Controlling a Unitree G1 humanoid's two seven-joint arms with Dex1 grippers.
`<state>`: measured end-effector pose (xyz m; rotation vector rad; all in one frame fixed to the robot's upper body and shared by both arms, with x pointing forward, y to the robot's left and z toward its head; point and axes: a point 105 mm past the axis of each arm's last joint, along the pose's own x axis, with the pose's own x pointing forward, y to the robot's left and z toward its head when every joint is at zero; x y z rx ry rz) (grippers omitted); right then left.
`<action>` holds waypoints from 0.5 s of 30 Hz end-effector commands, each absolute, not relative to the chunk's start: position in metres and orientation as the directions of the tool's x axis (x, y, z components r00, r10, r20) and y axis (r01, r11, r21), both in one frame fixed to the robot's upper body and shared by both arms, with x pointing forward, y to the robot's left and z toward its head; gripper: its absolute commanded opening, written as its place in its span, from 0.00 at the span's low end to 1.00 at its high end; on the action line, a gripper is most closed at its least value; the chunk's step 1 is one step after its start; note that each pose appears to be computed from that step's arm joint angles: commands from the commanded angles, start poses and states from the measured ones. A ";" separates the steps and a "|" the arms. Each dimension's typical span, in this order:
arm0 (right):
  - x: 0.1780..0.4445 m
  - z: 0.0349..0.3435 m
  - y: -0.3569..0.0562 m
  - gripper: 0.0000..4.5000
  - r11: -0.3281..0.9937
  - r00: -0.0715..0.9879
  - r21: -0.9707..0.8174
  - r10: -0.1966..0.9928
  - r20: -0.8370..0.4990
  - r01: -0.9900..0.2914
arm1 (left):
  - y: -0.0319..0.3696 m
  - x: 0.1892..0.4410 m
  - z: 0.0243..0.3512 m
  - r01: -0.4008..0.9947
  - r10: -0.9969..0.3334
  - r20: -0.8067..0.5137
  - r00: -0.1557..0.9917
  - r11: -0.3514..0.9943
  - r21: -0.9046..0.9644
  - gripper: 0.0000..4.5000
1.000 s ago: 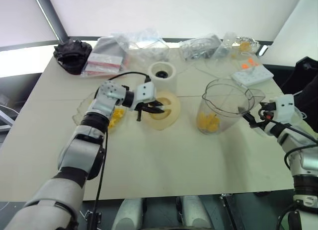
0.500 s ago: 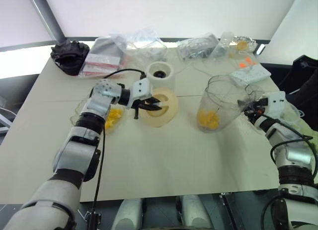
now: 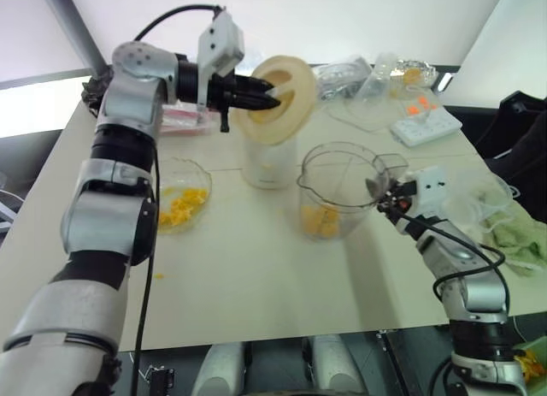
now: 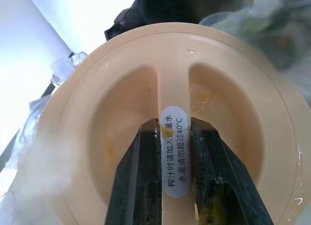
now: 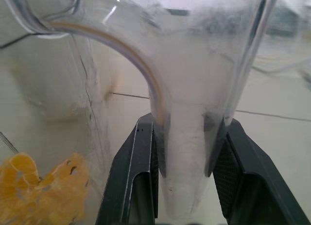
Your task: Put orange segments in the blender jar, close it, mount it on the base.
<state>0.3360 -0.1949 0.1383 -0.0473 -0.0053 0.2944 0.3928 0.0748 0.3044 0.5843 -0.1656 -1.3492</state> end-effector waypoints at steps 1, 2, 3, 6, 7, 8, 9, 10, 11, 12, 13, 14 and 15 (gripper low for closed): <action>0.329 0.172 -0.168 0.20 0.945 0.937 -0.049 0.328 0.116 -0.324 | 0.065 0.383 0.337 0.848 -0.973 -0.146 0.177 0.076 0.525 0.06; 0.328 0.169 -0.159 0.20 0.938 0.932 -0.054 0.346 0.105 -0.342 | 0.059 0.380 0.338 0.847 -0.977 -0.155 0.147 0.043 0.530 0.06; 0.328 0.168 -0.152 0.20 0.933 0.929 -0.058 0.358 0.097 -0.354 | 0.054 0.377 0.339 0.846 -0.979 -0.162 0.126 0.020 0.534 0.06; 0.325 0.160 -0.134 0.20 0.922 0.919 -0.039 0.386 0.078 -0.384 | 0.039 0.367 0.334 0.853 -0.981 -0.190 0.033 -0.072 0.516 0.06; 0.325 0.157 -0.129 0.20 0.919 0.917 -0.039 0.393 0.070 -0.391 | 0.035 0.364 0.332 0.854 -0.980 -0.198 0.002 -0.101 0.511 0.06; 0.325 0.153 -0.126 0.20 0.917 0.915 -0.042 0.398 0.061 -0.396 | 0.031 0.361 0.330 0.853 -0.978 -0.205 -0.025 -0.128 0.505 0.06; 0.325 0.150 -0.124 0.20 0.918 0.917 -0.039 0.395 0.053 -0.394 | 0.027 0.357 0.328 0.853 -0.976 -0.210 -0.051 -0.152 0.500 0.06; 0.326 0.146 -0.123 0.20 0.920 0.919 -0.038 0.392 0.044 -0.391 | 0.022 0.353 0.326 0.853 -0.974 -0.211 -0.083 -0.179 0.490 0.06; 0.326 0.142 -0.122 0.20 0.921 0.921 -0.044 0.389 0.035 -0.387 | 0.018 0.348 0.326 0.855 -0.972 -0.208 -0.113 -0.202 0.478 0.06; 0.327 0.139 -0.122 0.20 0.922 0.923 -0.050 0.385 0.029 -0.383 | 0.016 0.344 0.326 0.856 -0.969 -0.206 -0.134 -0.218 0.469 0.06; 0.328 0.137 -0.123 0.20 0.926 0.926 -0.047 0.375 0.025 -0.374 | 0.014 0.340 0.325 0.857 -0.966 -0.206 -0.155 -0.235 0.459 0.06; 0.329 0.135 -0.125 0.20 0.929 0.930 -0.046 0.367 0.022 -0.366 | 0.013 0.336 0.322 0.858 -0.963 -0.211 -0.170 -0.250 0.450 0.06; 0.329 0.134 -0.126 0.20 0.932 0.933 -0.049 0.359 0.020 -0.358 | 0.012 0.333 0.319 0.857 -0.959 -0.218 -0.181 -0.262 0.444 0.06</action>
